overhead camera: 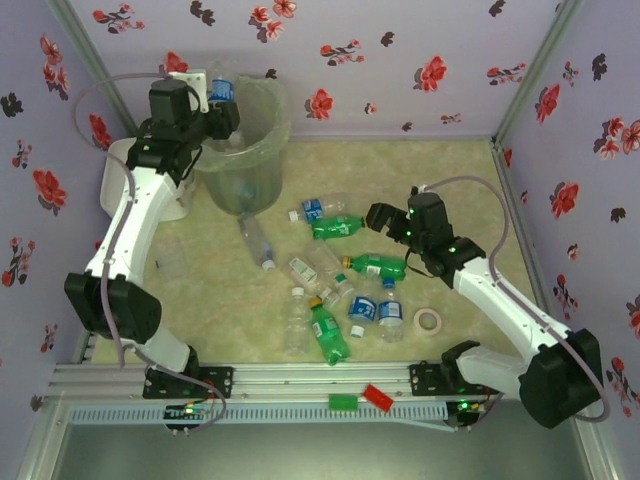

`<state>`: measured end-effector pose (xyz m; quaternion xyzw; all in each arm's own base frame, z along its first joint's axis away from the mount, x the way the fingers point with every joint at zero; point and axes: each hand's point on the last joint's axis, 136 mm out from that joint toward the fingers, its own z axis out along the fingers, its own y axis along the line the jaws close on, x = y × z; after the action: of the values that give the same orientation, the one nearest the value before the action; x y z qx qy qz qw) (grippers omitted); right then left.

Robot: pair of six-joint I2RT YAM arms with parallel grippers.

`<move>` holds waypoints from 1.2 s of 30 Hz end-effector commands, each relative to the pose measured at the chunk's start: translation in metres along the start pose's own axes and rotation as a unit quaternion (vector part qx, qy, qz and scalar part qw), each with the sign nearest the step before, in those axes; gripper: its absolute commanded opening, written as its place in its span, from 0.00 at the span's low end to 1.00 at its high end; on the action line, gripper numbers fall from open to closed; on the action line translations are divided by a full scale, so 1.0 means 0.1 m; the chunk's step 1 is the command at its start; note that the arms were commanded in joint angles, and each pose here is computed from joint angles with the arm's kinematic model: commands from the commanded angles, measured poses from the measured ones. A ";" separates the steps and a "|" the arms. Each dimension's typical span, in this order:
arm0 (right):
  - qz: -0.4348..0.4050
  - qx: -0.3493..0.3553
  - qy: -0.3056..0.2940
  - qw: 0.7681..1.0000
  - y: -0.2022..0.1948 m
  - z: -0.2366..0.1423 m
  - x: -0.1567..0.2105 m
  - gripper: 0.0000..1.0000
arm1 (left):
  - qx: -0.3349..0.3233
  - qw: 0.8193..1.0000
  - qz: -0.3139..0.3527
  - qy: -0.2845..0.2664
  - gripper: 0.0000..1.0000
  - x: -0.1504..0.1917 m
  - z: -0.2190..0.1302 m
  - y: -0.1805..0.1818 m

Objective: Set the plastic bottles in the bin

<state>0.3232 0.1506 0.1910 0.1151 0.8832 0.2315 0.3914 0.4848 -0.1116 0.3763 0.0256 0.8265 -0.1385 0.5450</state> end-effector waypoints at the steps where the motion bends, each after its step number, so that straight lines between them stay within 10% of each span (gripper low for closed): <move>1: 0.002 0.008 0.020 1.000 -0.06 0.02 0.09 1.00 | -0.030 0.999 0.008 0.027 0.49 0.08 0.10 0.17; 6: 0.003 0.011 0.023 1.000 -0.07 -0.01 0.10 1.00 | -0.044 0.997 0.005 0.055 0.54 0.24 0.33 0.26; 15: 0.003 0.014 0.021 1.000 -0.07 -0.06 0.07 1.00 | -0.036 0.997 -0.008 0.065 0.99 0.19 0.31 0.21; 25: -0.001 0.015 0.061 0.998 -0.08 0.03 0.22 1.00 | 0.024 0.999 -0.040 -0.017 1.00 -0.13 -0.41 -0.15; 36: -0.020 0.040 0.142 0.989 -0.21 -0.07 0.58 1.00 | 0.132 0.979 -0.146 -0.053 1.00 0.88 -1.01 -0.52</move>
<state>0.2914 0.1528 0.1441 0.0972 0.9317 0.2085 0.2812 0.3603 -0.1276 0.3426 -0.0251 0.7926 -0.2658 0.5482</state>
